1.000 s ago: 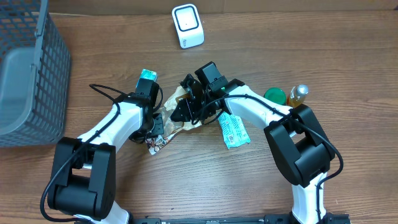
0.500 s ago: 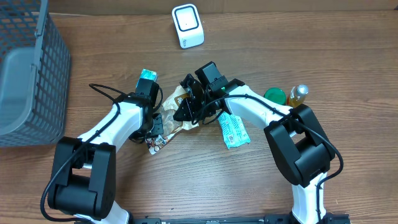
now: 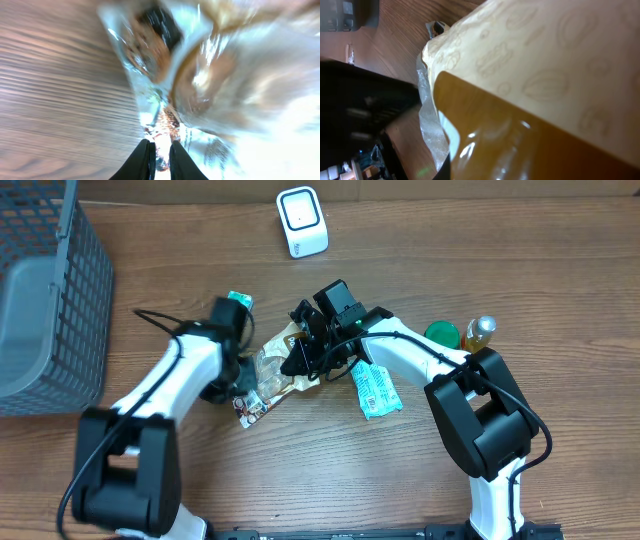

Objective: Scan the item barcode
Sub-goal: 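Grasp the mushroom bag top with the right gripper, left gripper steadying, then lift the mushroom bag with the right gripper and retract the left arm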

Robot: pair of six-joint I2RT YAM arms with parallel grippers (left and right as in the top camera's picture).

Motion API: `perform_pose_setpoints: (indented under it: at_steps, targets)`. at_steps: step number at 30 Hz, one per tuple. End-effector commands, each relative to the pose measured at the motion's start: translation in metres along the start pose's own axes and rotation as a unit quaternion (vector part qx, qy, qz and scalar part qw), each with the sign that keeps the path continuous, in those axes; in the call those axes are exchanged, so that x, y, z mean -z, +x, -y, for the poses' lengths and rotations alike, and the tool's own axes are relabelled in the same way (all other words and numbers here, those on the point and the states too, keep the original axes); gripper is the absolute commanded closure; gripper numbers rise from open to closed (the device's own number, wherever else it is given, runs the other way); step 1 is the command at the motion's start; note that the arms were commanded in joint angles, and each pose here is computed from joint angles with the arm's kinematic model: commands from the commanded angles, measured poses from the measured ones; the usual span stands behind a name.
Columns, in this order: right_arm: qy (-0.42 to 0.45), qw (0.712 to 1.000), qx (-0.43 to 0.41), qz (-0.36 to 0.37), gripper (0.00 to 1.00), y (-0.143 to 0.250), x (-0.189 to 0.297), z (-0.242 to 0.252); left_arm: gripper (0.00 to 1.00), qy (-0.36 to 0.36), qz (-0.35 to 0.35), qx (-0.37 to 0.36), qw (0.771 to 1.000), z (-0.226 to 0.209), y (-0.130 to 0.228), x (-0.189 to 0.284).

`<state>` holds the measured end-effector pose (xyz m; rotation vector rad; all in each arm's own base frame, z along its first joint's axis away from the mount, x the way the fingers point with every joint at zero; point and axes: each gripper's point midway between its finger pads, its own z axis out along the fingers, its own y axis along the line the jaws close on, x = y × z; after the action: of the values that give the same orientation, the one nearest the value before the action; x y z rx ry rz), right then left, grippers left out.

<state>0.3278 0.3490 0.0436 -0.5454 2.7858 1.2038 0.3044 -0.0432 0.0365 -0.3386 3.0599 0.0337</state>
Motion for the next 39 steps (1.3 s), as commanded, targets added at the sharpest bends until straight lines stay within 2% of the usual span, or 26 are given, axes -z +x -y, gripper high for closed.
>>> perform_pose_setpoints:
  at_steps: [1, 5, 8, 9, 10, 11, 30, 35, 38, 39]
  targets:
    - [0.007, 1.000, 0.000, -0.004, 0.96, 0.004, -0.004, 0.004, 0.83, 0.038, 0.092, 0.024, 0.995, -0.007, -0.038, 0.061]
    - [0.007, 1.000, 0.000, -0.004, 0.96, 0.004, -0.004, 0.004, 0.74, 0.039, 0.138, 0.057, 0.988, -0.033, -0.051, 0.090]
    - [0.008, 1.000, 0.000, -0.003, 0.96, 0.003, -0.004, 0.004, 0.68, 0.024, 0.139, 0.081, 0.987, -0.052, -0.052, 0.092]
    - [0.009, 1.000, 0.000, -0.003, 0.96, 0.003, -0.004, 0.005, 0.53, 0.020, 0.135, 0.088, 0.987, -0.058, -0.051, 0.090]
    - [0.012, 1.000, 0.000, -0.002, 0.96, 0.003, -0.004, 0.006, 0.24, 0.018, 0.130, 0.092, 0.987, -0.061, -0.050, 0.088]
    - [0.015, 1.000, 0.000, -0.001, 0.96, 0.003, -0.004, 0.007, 0.00, 0.016, 0.127, 0.097, 0.987, -0.065, -0.049, 0.087]
    - [0.020, 1.000, -0.005, -0.006, 0.96, 0.005, -0.004, 0.009, 0.00, 0.016, 0.130, 0.102, 0.986, -0.068, -0.051, 0.088]
    - [0.020, 1.000, -0.006, -0.007, 0.92, 0.006, -0.004, 0.009, 0.00, 0.016, 0.130, 0.102, 0.986, -0.067, -0.051, 0.088]
    - [0.020, 1.000, -0.006, -0.007, 0.93, 0.006, -0.004, 0.009, 0.00, 0.016, 0.130, 0.102, 0.986, -0.067, -0.051, 0.088]
    - [0.020, 1.000, -0.006, -0.007, 0.96, 0.006, -0.004, 0.009, 0.01, 0.016, 0.130, 0.101, 0.986, -0.067, -0.051, 0.088]
